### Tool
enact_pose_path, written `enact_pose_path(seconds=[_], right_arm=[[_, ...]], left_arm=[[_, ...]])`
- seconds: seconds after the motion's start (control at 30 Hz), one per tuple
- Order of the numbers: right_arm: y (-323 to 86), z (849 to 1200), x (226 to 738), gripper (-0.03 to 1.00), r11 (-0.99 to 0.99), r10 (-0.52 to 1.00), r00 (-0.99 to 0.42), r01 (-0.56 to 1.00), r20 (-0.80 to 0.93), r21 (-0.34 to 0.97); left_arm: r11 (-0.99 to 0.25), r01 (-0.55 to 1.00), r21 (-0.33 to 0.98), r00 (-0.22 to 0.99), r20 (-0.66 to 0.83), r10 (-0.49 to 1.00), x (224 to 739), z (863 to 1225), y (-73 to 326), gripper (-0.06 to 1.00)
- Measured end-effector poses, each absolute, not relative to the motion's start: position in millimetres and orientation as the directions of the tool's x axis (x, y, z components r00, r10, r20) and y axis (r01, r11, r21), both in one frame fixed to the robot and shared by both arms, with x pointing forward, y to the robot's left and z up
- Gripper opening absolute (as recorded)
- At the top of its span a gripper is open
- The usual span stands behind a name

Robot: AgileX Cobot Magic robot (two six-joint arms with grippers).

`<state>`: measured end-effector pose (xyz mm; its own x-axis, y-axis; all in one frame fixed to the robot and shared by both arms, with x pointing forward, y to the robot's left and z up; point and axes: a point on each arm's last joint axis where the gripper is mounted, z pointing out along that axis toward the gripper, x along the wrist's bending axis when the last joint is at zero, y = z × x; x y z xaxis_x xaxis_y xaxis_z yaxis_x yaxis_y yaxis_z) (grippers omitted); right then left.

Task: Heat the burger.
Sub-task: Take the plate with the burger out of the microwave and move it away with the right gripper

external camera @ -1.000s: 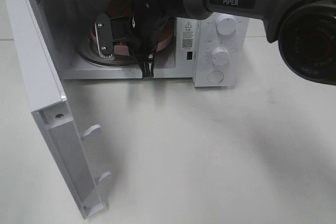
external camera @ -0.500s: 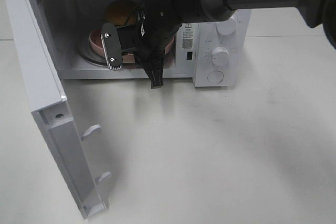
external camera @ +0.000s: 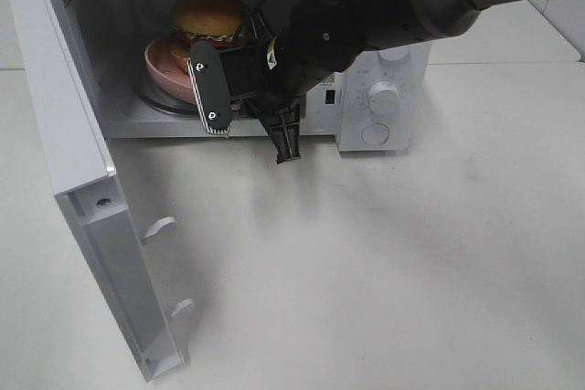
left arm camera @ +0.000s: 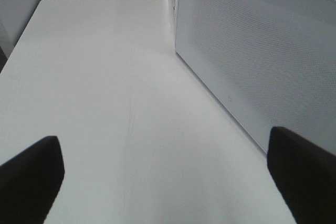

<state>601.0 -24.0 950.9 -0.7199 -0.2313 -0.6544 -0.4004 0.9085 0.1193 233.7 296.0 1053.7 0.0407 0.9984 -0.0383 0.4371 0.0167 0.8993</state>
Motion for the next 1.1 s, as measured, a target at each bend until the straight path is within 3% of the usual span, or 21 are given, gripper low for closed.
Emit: enact_pose_path(seconds=[1.1], right_arm=[[-99, 965, 492, 0.13, 0.865, -0.313, -0.678, -0.493, -0.665, 0.095]], left_arm=[[0.017, 0.437, 0.899, 0.041, -0.038, 0.998, 234, 1054, 296, 0.99]])
